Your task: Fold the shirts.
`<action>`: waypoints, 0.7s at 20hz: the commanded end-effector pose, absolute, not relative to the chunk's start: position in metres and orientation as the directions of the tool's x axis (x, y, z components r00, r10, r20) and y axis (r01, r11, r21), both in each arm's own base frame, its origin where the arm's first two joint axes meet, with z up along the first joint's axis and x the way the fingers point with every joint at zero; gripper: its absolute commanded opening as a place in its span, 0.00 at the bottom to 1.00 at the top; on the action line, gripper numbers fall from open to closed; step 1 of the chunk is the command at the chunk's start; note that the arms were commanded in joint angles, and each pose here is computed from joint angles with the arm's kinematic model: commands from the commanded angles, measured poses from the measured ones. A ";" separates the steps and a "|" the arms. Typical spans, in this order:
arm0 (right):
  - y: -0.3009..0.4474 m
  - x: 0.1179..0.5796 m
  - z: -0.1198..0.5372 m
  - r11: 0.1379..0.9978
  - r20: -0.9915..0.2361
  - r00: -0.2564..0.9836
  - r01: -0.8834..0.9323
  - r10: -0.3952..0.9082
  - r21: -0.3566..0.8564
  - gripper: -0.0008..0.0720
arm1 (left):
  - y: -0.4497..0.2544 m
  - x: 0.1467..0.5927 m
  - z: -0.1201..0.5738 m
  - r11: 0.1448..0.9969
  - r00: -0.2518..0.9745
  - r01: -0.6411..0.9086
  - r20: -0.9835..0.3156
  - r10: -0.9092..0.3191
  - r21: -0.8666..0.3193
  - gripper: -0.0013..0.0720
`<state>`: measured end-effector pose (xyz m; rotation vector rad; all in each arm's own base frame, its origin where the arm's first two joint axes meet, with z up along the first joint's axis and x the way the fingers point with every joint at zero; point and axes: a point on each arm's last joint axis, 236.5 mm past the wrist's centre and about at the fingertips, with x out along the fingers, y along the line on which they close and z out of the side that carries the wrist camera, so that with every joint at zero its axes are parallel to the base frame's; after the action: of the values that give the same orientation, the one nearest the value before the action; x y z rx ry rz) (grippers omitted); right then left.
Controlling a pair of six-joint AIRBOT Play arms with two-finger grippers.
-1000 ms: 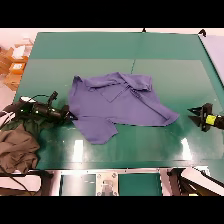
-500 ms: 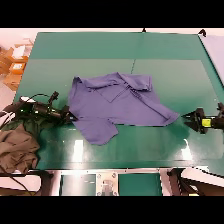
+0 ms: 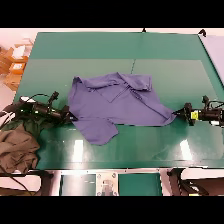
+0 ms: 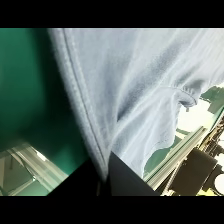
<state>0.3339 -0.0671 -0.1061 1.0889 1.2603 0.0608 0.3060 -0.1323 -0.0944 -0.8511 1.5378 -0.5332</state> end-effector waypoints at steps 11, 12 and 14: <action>-0.038 0.391 0.391 0.417 0.109 0.780 -0.440 0.616 0.795 0.03 | -0.131 0.367 0.377 0.703 0.652 0.560 -0.291 -0.700 -0.439 0.05; -0.036 0.372 0.443 0.428 0.221 0.784 -0.524 0.580 0.737 0.03 | -0.134 0.342 0.438 0.713 0.699 0.614 -0.188 -0.690 -0.338 0.05; -0.030 0.325 0.524 0.489 0.389 0.777 -0.619 0.495 0.615 0.03 | -0.141 0.277 0.539 0.737 0.746 0.663 0.028 -0.666 -0.131 0.05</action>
<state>0.3925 -0.0527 0.3845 0.8753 0.2009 0.5829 0.3680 -0.1312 0.3940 -0.2884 0.4197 -0.7410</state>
